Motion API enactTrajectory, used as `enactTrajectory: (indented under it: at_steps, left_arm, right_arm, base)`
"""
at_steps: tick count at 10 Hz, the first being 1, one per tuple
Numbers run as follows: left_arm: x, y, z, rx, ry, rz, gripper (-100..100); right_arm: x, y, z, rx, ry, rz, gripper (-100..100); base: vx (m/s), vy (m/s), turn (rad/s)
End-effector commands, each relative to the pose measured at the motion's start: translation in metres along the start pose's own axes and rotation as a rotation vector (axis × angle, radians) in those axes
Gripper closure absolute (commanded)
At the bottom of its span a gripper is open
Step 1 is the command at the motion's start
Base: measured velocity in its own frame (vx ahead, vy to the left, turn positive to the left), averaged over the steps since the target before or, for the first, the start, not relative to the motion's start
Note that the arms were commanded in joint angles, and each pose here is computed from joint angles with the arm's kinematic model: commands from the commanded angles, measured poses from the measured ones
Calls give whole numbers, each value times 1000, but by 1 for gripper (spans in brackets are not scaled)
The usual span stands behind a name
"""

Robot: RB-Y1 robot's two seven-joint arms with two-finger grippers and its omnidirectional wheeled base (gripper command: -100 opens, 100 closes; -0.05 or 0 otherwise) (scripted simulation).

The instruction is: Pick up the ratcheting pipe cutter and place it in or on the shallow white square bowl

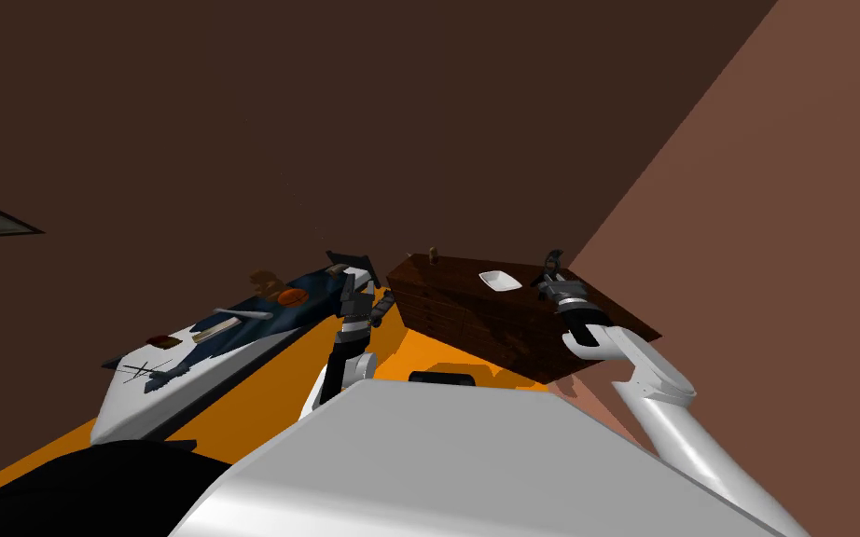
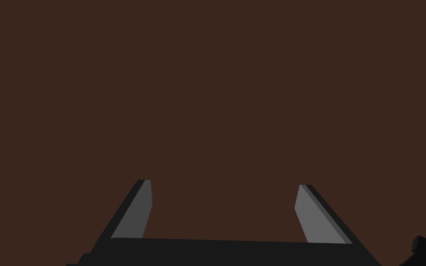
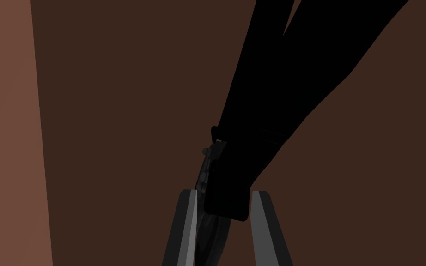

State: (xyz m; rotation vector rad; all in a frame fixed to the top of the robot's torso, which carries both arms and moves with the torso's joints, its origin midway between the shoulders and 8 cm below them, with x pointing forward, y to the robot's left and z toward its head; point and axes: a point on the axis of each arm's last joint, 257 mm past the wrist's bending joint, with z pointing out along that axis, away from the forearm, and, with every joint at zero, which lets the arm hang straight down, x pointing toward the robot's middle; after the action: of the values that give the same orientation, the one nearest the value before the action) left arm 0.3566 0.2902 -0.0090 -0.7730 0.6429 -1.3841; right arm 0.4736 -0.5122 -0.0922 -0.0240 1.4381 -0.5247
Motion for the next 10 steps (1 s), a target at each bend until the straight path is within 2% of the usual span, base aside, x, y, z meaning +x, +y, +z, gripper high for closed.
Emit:
enactTrajectory:
  at_steps: [1, 5, 8, 9, 10]
  left_arm:
    - [0, 0, 0, 0, 0, 0, 0]
    - [0, 0, 0, 0, 0, 0, 0]
    - [0, 0, 0, 0, 0, 0, 0]
    - [0, 0, 0, 0, 0, 0, 0]
    - [0, 0, 0, 0, 0, 0, 0]
  right_arm:
    - [1, -2, 0, 4, 17, 1, 100]
    - [9, -1, -1, 1, 60, 4, 100]
    - [23, 1, -4, -5, 108, 9, 100]
    - [20, 1, -3, -5, 98, 7, 100]
    - [20, 1, -2, -5, 99, 9, -100]
  base:
    - [174, 90, 22]
    - [182, 54, 21]
    - [225, 70, 8]
    - [91, 18, 8]
    - [19, 5, 5]
